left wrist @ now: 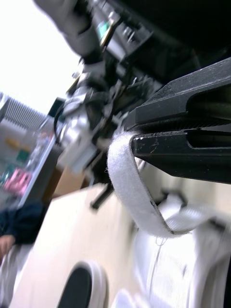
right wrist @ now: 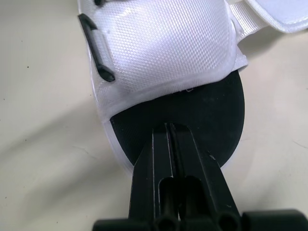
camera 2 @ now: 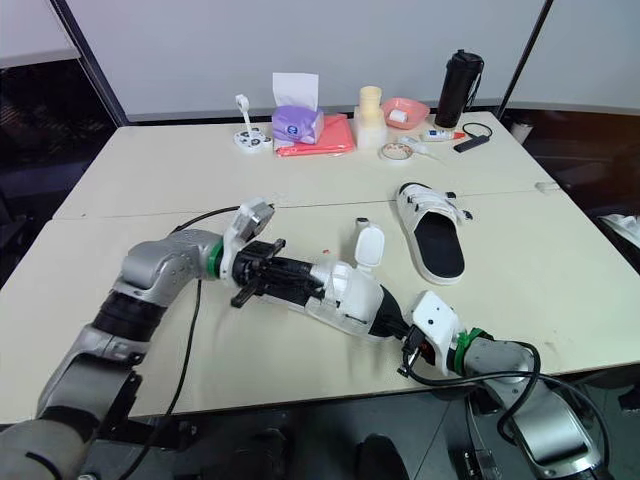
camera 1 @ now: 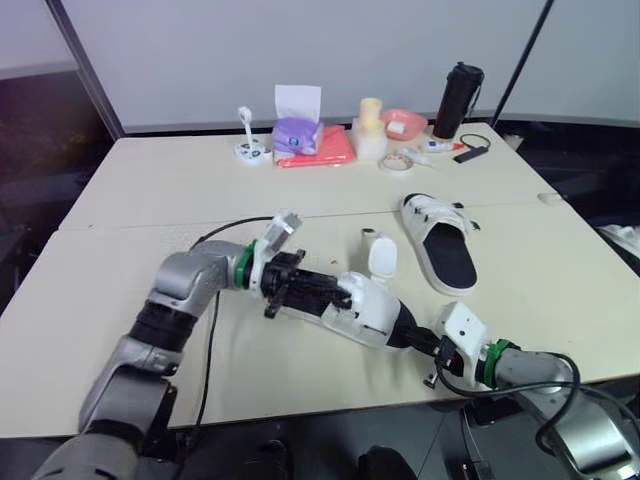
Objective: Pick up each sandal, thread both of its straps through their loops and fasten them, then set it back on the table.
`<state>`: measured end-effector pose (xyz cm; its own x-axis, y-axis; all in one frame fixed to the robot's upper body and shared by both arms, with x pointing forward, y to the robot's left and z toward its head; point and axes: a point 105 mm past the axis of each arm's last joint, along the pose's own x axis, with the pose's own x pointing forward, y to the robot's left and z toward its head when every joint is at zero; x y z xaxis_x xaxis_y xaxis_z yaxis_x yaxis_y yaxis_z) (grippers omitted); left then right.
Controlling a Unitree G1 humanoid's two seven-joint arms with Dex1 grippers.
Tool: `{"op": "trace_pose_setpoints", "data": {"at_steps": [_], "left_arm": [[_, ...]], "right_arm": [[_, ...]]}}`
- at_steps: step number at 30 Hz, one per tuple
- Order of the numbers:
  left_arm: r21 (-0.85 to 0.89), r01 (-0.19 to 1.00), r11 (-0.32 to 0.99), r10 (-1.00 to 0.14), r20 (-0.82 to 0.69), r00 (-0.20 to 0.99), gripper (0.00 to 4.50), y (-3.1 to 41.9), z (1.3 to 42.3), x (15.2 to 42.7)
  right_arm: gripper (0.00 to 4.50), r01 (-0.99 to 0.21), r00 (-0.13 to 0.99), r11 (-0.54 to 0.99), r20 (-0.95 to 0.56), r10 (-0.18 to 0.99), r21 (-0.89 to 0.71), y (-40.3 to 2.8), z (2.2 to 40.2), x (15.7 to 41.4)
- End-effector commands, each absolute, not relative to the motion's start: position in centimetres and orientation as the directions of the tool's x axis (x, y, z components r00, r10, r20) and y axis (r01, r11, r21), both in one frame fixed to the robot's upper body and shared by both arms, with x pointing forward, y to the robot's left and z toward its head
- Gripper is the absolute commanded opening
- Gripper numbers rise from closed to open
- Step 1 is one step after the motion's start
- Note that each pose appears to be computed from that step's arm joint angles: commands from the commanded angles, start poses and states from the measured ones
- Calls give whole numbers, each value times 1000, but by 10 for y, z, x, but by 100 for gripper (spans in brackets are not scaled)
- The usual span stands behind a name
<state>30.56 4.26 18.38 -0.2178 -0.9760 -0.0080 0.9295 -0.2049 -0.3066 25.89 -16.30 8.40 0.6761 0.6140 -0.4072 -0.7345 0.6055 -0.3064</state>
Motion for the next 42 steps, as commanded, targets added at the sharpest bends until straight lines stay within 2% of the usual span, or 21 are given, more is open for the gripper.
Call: {"op": "trace_pose_setpoints", "data": {"at_steps": [1, 8, 18, 27, 34, 37, 42], "left_arm": [[-247, 954, -170, -985, 22, -170, 3, 42, 197, 321], [-309, 941, -142, -989, 10, -146, 3, 33, 175, 335], [-331, 888, -318, -948, 88, -307, 3, 26, 191, 319], [-336, 882, -329, -943, 73, -324, 3, 17, 182, 320], [-364, 889, -280, -957, 38, -286, 3, 9, 164, 328], [-392, 888, -242, -966, 14, -257, 87, 7, 153, 332], [-393, 895, -210, -975, 19, -221, 343, 4, 148, 337]], "right_arm": [[0, -738, 662, 617, -473, 582, -274, -169, 67, 254], [0, -733, 666, 624, -474, 576, -272, -169, 67, 251], [0, -728, 670, 629, -475, 570, -271, -170, 66, 249], [0, -724, 674, 634, -475, 565, -273, -171, 67, 248], [0, -723, 674, 634, -479, 562, -275, -171, 66, 247], [0, -723, 674, 633, -479, 562, -275, -170, 66, 246], [0, -722, 675, 634, -481, 560, -275, -171, 66, 245]]}}
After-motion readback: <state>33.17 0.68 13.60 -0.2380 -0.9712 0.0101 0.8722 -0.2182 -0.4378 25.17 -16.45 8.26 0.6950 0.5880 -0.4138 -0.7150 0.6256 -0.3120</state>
